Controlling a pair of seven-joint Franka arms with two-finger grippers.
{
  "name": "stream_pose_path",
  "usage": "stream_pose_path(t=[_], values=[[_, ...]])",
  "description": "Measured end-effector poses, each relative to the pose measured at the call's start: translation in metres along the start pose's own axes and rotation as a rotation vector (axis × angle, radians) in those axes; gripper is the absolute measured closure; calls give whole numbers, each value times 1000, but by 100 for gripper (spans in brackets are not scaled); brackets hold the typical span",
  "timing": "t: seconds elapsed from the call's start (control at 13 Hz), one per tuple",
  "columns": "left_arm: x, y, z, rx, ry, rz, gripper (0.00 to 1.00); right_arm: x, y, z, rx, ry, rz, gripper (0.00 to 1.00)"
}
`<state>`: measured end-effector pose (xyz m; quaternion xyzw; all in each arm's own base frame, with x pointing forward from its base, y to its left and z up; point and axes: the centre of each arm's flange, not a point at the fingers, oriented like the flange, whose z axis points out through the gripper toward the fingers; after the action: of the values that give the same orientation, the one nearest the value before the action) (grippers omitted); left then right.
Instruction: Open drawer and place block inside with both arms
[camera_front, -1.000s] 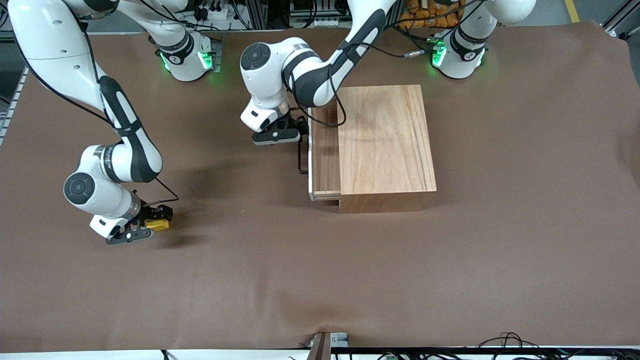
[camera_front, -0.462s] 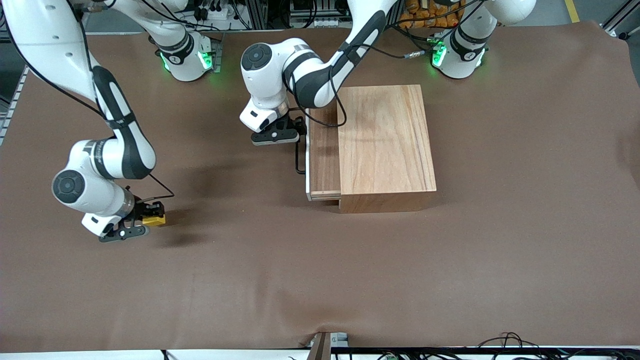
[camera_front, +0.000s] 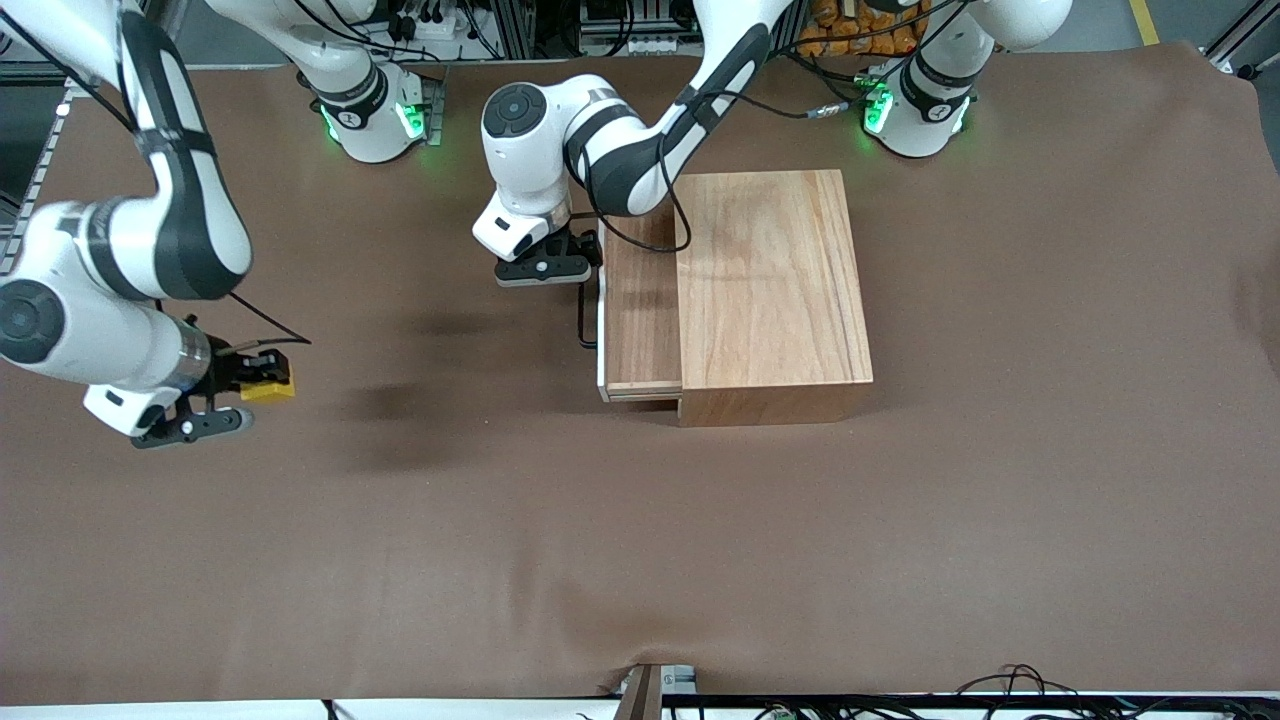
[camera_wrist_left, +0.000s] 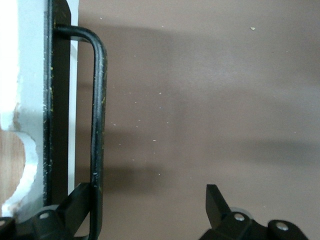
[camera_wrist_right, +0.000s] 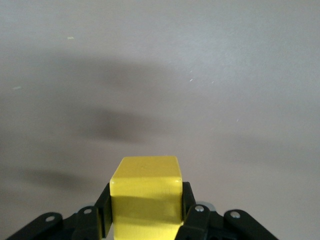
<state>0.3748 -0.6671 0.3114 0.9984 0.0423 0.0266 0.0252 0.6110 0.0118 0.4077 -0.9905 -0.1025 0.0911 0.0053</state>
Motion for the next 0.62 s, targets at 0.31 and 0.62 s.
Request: stream_pose_path(t=[0.31, 0.62], values=[[-12, 12, -13, -42, -11, -26, 0, -25, -16, -84, 95, -58, 28, 44], [5, 8, -57, -54, 13, -50, 0, -45, -77, -128, 97, -59, 89, 44]])
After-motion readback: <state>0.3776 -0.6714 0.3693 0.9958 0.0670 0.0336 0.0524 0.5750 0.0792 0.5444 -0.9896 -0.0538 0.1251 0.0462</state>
